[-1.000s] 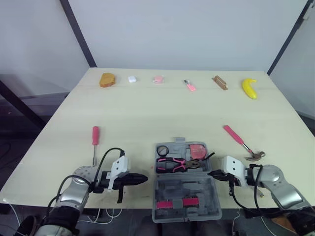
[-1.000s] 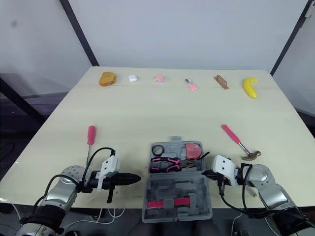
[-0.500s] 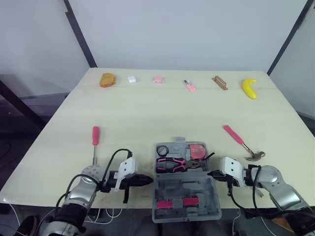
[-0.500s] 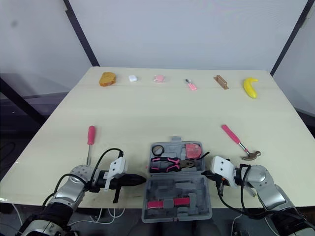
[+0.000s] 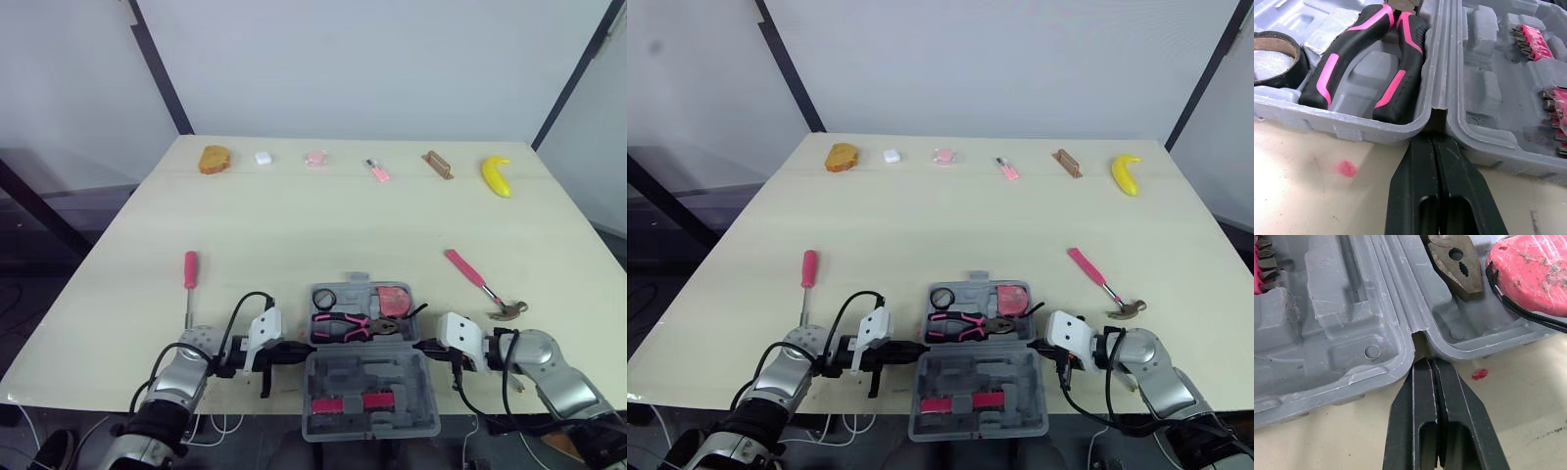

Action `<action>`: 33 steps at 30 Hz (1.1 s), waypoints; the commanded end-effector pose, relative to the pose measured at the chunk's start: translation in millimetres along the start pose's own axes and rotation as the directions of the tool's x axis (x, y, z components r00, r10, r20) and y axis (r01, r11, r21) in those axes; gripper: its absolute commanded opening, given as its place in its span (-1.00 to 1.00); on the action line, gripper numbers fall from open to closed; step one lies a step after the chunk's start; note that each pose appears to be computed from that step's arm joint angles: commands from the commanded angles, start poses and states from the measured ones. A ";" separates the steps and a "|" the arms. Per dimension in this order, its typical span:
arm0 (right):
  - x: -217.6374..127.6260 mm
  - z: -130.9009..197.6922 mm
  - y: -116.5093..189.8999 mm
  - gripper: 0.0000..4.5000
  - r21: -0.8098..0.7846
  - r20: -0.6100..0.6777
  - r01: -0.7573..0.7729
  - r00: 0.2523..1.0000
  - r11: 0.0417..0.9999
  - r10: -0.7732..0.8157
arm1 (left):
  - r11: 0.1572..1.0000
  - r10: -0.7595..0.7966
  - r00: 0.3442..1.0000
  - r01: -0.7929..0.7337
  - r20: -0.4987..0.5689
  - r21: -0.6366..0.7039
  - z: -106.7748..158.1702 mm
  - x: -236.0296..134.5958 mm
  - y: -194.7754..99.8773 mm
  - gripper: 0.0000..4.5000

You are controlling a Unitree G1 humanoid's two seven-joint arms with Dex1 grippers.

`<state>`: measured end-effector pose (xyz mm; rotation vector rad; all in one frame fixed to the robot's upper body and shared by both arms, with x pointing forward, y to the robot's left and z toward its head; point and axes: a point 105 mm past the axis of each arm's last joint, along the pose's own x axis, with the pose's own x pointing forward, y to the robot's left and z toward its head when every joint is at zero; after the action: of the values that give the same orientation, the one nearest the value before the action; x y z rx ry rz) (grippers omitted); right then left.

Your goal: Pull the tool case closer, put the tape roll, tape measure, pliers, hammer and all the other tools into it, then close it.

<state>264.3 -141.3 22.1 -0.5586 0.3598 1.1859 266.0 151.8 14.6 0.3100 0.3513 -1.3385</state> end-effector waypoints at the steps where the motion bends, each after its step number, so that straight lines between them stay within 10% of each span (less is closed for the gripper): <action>1: 3.7 14.6 0.6 -1.00 -0.027 0.049 -0.008 0.999 1.000 0.009 | 0.999 0.010 1.000 -0.011 0.029 0.034 11.7 4.4 3.2 -0.98; 33: 20.5 26.6 -37.6 -1.00 -0.015 0.094 0.148 0.985 0.989 -0.146 | 0.991 0.117 0.993 -0.117 0.003 0.062 24.3 10.7 47.4 -0.98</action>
<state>303.6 -135.9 26.9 -0.5329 0.3086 1.0369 311.8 152.3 25.7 0.3578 0.3375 -1.2185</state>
